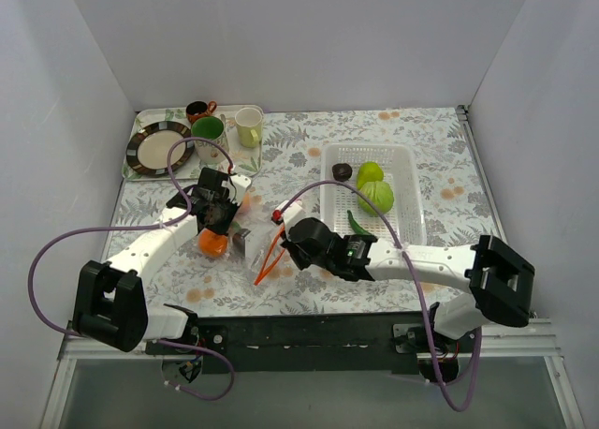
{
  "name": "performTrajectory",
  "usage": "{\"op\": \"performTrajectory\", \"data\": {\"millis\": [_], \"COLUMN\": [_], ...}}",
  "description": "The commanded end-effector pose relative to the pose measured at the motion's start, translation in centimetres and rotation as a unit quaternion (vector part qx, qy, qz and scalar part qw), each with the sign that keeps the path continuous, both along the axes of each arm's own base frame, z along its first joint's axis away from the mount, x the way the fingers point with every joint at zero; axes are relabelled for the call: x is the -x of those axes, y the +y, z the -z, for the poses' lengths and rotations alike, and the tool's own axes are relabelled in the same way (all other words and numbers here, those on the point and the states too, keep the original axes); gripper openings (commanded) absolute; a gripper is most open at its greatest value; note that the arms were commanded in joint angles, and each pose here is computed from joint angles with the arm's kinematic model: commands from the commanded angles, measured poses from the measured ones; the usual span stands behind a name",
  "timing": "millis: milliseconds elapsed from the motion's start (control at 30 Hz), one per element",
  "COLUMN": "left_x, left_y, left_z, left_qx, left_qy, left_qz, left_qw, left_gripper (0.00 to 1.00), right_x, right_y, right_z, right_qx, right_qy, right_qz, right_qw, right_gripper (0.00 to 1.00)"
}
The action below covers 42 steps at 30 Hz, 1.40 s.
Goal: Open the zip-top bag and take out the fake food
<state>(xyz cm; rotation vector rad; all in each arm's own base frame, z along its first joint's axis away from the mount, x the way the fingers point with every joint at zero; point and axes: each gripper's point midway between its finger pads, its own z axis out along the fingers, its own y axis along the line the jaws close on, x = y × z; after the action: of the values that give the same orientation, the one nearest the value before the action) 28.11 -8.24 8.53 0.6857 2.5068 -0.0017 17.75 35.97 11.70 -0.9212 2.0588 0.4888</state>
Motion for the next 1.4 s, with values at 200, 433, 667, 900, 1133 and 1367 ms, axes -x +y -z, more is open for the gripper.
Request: {"op": "performTrajectory", "data": {"millis": [200,433,667,900,1133,1367], "left_x": [-0.2,0.0,-0.1,-0.1,0.4,2.2], "left_y": [0.8,0.8,0.5,0.2,-1.0,-2.5], "left_z": [0.3,0.8,1.8,2.9,3.9,3.5], "left_qx": [-0.016,-0.02,-0.017,-0.014,0.014,0.051], "left_qy": [-0.011,-0.004,0.011,0.028,0.06,0.1], "left_qz": [0.001,0.006,0.007,0.008,0.007,0.031], "left_qw": [1.0,1.0,1.0,0.999,0.998,0.993], "left_gripper": [0.0,0.0,0.0,0.0,0.0,0.0], "right_x": [-2.4,-3.0,-3.3,-3.1,-3.3,-5.4], "right_y": [5.1,7.1,10.6,12.3,13.8,14.6], "right_z": [-0.6,1.0,0.6,2.2,3.7,3.6], "right_qx": [-0.05,-0.061,-0.103,-0.117,-0.117,-0.12], "right_qy": [-0.049,-0.065,-0.099,-0.107,-0.098,-0.12], "right_qz": [-0.015,-0.033,-0.081,-0.108,-0.123,-0.099], "right_qw": [0.997,0.995,0.986,0.981,0.981,0.981], "right_gripper": [0.01,0.11,0.37,0.66,0.81,0.82]}}
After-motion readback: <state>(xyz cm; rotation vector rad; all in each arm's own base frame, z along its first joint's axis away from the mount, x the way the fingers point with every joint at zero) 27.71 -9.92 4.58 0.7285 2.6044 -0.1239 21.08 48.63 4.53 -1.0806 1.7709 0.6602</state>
